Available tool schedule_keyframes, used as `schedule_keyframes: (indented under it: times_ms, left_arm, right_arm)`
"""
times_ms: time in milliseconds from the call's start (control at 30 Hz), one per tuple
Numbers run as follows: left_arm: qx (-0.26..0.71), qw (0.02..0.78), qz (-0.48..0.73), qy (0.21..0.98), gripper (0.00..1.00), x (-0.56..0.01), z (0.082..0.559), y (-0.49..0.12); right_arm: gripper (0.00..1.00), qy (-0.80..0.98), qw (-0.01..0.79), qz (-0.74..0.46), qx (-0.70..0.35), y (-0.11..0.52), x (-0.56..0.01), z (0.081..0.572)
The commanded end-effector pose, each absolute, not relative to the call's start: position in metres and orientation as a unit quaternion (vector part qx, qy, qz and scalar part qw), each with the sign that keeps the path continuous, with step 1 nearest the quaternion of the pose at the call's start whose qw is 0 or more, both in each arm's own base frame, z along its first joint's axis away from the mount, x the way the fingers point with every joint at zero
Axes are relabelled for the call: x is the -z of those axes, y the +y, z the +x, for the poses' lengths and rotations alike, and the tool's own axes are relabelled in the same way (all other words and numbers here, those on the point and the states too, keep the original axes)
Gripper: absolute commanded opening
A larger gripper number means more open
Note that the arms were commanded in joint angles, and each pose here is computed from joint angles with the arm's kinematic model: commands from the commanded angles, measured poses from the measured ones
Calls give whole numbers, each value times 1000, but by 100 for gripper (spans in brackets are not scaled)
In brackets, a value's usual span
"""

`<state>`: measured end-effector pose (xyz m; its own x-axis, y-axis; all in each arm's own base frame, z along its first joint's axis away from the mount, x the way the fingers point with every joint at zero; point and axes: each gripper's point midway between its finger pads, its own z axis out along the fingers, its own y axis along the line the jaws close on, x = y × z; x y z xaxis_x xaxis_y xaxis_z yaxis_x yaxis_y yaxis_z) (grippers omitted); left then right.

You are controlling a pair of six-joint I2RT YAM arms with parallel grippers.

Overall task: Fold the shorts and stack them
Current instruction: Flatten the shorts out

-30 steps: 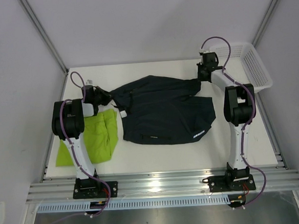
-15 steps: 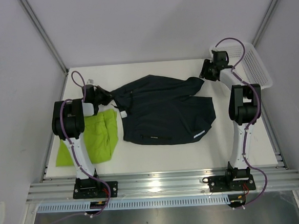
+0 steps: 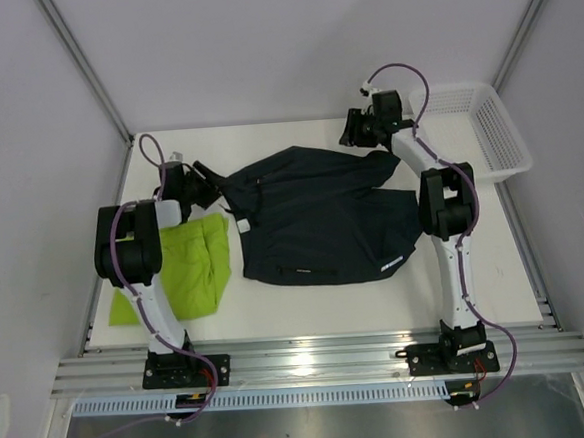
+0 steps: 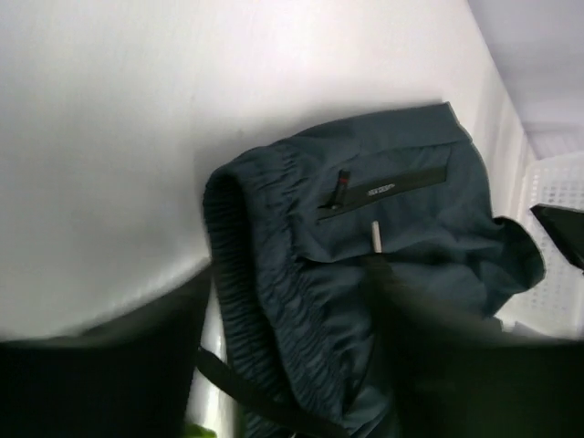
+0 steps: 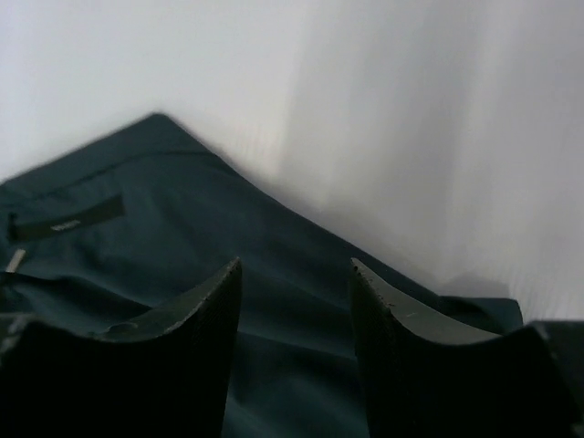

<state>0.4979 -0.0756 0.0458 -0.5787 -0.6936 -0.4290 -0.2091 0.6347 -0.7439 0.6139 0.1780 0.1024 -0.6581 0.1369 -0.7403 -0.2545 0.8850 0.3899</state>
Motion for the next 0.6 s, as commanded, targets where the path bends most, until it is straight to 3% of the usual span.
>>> schedule_keyframes:
  times_ms: [0, 67, 267, 367, 400, 433, 500, 533, 567]
  left_arm:
    - [280, 407, -271, 826, 82, -86, 496, -62]
    - [244, 407, -274, 836, 89, -92, 494, -53]
    - [200, 450, -183, 851, 91, -155, 512, -83]
    - [202, 466, -90, 857, 90, -200, 532, -135]
    - [218, 436, -53, 872, 90, -179, 533, -167]
    - [243, 460, -24, 854, 90, -218, 549, -187]
    - [269, 409, 14, 872, 90, -174, 556, -225]
    - [294, 421, 32, 857, 90, -204, 566, -244]
    - [298, 406, 33, 863, 90, -191, 569, -255]
  right_arm:
    - [53, 899, 396, -30, -184, 157, -83, 614]
    - [53, 905, 391, -35, -162, 151, -72, 614]
    - [50, 918, 373, -24, -128, 141, -56, 610]
    - [49, 922, 368, -25, -117, 142, -51, 605]
    - [50, 922, 368, -25, -114, 141, -50, 606]
    - [51, 922, 370, -27, -115, 143, -51, 606]
    - [51, 920, 371, -32, -120, 147, -52, 609]
    - [51, 921, 370, -35, -122, 149, -50, 609]
    - [50, 922, 365, -38, -122, 152, -47, 608]
